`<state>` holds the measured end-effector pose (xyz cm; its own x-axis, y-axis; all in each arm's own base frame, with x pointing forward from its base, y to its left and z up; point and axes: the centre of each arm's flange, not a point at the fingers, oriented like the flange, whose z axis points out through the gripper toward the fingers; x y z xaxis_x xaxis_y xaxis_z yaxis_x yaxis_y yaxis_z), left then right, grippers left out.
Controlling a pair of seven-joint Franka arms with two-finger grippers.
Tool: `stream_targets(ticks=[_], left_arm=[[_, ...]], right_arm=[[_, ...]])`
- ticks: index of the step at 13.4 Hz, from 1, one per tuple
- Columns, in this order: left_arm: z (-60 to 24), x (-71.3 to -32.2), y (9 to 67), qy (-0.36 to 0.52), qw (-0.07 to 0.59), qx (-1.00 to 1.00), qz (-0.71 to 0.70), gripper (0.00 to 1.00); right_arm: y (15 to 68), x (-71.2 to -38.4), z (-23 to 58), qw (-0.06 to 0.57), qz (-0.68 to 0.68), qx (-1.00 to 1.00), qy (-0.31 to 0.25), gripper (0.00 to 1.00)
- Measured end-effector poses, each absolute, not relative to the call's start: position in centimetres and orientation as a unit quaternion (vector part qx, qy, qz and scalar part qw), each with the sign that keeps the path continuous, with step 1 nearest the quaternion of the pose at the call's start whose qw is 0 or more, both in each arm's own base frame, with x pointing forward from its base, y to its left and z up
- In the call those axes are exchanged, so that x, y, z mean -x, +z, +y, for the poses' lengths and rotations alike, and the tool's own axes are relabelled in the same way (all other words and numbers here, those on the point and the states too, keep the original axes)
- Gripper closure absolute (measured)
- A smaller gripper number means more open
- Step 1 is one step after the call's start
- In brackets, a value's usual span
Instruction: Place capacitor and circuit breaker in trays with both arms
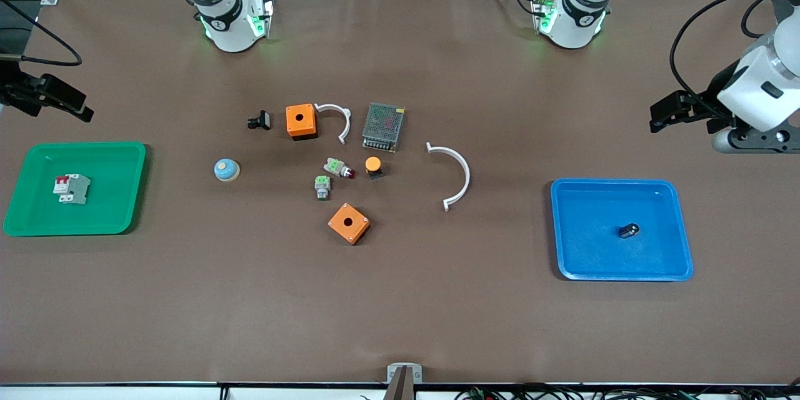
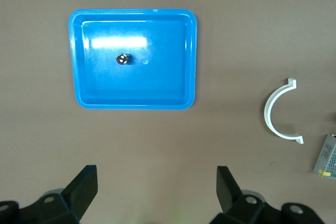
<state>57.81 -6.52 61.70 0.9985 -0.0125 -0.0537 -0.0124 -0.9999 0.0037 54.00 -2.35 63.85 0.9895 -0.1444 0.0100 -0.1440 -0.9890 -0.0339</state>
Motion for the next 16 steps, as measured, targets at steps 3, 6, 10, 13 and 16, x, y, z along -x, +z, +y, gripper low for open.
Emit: stream_targets(ticks=[3, 6, 10, 13, 16], left_arm=[[-5.5, -56.6, 61.6, -0.005, 0.002, -1.0, 0.003, 0.0], [-5.8, -53.6, 62.1, 0.003, -0.001, -1.0, -0.001, 0.0], [-5.9, -52.8, 63.1, 0.012, -0.002, -1.0, -0.002, 0.0], [-5.9, -53.1, 63.5, 0.019, -0.001, -1.0, -0.002, 0.0], [-5.7, -53.6, 64.0, 0.025, 0.001, -1.0, 0.0, 0.0]], right_arm=[[63.9, -54.0, -2.4, 0.017, 0.072, 0.997, -0.007, 0.0], [63.9, -54.0, -2.3, 0.017, 0.072, 0.997, -0.007, 0.0], [63.9, -54.0, -2.3, 0.017, 0.072, 0.997, -0.007, 0.0], [63.9, -54.0, -2.3, 0.017, 0.072, 0.997, -0.007, 0.0], [64.0, -54.0, -2.3, 0.017, 0.072, 0.997, -0.008, 0.0]])
